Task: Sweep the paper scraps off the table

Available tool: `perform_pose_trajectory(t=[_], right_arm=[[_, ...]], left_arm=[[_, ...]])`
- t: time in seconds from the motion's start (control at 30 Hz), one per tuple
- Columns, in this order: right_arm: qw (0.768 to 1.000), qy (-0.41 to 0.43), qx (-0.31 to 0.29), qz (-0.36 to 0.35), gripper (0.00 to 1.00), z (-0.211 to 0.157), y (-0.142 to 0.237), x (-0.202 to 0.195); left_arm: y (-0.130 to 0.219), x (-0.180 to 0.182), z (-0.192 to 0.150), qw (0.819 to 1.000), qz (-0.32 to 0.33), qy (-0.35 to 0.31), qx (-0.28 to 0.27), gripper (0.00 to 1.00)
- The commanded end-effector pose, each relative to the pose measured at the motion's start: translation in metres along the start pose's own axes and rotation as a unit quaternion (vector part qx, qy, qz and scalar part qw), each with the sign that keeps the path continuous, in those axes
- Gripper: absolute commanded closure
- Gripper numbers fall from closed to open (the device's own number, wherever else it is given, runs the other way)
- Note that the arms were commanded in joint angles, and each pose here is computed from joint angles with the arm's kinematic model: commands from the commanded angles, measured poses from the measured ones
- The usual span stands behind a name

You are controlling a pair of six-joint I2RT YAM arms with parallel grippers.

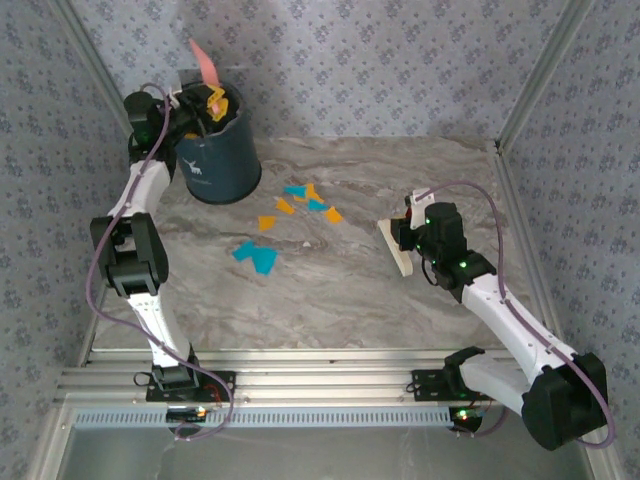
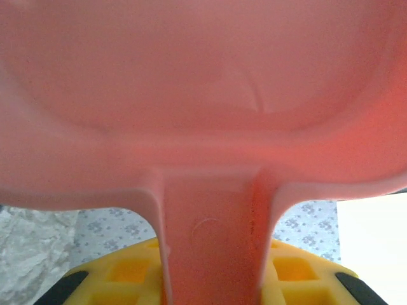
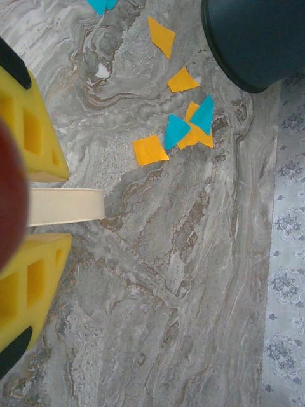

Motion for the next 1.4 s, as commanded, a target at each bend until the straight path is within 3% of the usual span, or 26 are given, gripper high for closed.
perform_pose_trajectory(t=[0.0, 0.37, 0.67, 0.8, 1.0, 1.37], right_arm=[[1.000, -0.007, -0.004, 0.002, 1.00, 0.000, 0.000, -0.001], [1.000, -0.008, -0.006, 0.004, 1.00, 0.001, 0.002, 0.000], [0.999, -0.018, -0.012, 0.023, 1.00, 0.006, 0.003, 0.006], [0.999, -0.023, -0.020, 0.033, 1.00, 0.009, 0.003, 0.010], [0.998, -0.036, -0.020, 0.057, 1.00, 0.013, -0.001, 0.020], [0.988, -0.059, 0.003, 0.140, 1.00, 0.019, -0.026, 0.069]], left_arm=[[0.007, -0.040, -0.003, 0.998, -0.061, -0.016, -0.009, 1.00], [0.008, -0.048, -0.008, 0.997, -0.068, -0.023, -0.006, 1.00], [0.010, -0.073, -0.019, 0.994, -0.042, -0.099, 0.027, 1.00], [0.016, -0.083, -0.032, 0.987, 0.003, -0.155, 0.045, 1.00], [0.031, -0.101, -0.059, 0.959, 0.088, -0.259, 0.077, 1.00], [0.061, -0.095, -0.130, 0.884, 0.190, -0.393, 0.165, 1.00]])
Point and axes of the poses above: each hand's point on the last joint's axis, 136 mm out from that joint toward the fingers, its own y axis back along the fingers, its own x axis along the line the jaws close on, z = x × y, the point moved 6 cm from there along y, back along the fingers, and after that the axes turned 14 degrees about -y, right-handed, at the moved point
